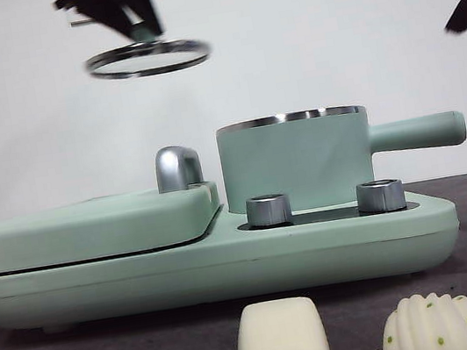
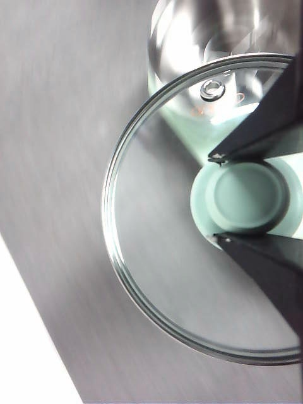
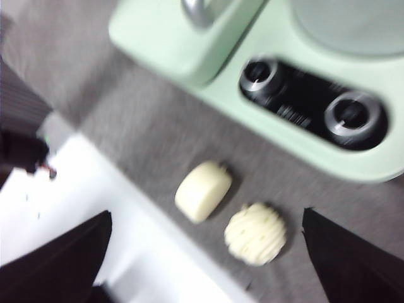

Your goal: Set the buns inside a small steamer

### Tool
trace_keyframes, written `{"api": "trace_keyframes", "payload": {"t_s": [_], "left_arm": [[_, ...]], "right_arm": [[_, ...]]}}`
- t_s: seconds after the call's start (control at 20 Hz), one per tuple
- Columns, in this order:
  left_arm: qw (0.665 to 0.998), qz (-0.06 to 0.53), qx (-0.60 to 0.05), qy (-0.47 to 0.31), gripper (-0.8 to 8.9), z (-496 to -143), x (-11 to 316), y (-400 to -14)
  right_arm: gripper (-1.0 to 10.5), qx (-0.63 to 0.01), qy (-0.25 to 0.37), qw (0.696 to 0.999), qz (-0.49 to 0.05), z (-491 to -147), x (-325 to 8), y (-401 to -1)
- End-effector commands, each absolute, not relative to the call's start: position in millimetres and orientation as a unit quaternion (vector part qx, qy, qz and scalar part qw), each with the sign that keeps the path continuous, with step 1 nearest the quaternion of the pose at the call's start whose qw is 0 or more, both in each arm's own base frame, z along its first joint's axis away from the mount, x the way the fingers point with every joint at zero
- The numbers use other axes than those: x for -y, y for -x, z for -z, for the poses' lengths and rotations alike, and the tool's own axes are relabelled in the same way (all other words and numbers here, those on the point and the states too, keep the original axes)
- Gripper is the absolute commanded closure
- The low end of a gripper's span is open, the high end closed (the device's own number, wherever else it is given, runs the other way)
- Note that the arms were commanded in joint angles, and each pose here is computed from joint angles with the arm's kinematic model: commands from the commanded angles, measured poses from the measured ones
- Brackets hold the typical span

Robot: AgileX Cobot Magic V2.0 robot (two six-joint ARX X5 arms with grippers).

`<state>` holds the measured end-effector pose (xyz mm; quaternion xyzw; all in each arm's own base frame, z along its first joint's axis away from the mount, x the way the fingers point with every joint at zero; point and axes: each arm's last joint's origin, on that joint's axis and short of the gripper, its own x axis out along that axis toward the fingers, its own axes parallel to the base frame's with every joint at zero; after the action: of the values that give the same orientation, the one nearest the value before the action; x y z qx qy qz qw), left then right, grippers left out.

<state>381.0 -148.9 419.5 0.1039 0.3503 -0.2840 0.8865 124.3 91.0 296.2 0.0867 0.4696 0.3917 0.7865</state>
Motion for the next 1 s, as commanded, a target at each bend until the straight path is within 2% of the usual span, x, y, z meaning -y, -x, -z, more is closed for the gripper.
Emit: {"api": "trace_keyframes", "payload": {"t_s": [0.05, 0.25, 0.4, 0.7, 0.85, 1.0], "left_arm": [[0.902, 0.262, -0.329, -0.097, 7.96, -428.1, 128.1, -389.4], [0.914, 0.215, -0.334, -0.080, 7.96, -427.9, 87.0, -400.4], [0.918, 0.198, -0.336, -0.074, 7.96, -427.8, 71.6, -403.7], [0.921, 0.192, -0.331, -0.072, 7.96, -428.7, 67.2, -405.1], [0.921, 0.193, -0.331, -0.072, 7.96, -428.6, 67.4, -405.3], [0.921, 0.192, -0.332, -0.071, 7.96, -428.5, 67.4, -405.2]], "right_arm": [[4.7, -0.509, -0.079, 0.764, -0.389, -291.7, -115.3, -123.2], [4.7, -0.574, -0.051, 0.735, -0.358, -270.2, -151.8, -121.0], [4.7, -0.599, -0.041, 0.719, -0.349, -254.1, -177.3, -122.3], [4.7, -0.664, -0.014, 0.677, -0.315, -215.6, -217.3, -131.4], [4.7, -0.677, 0.016, 0.670, -0.304, -211.6, -239.4, -138.6], [4.7, -0.687, 0.073, 0.672, -0.267, -207.5, -256.1, -145.0]]}}
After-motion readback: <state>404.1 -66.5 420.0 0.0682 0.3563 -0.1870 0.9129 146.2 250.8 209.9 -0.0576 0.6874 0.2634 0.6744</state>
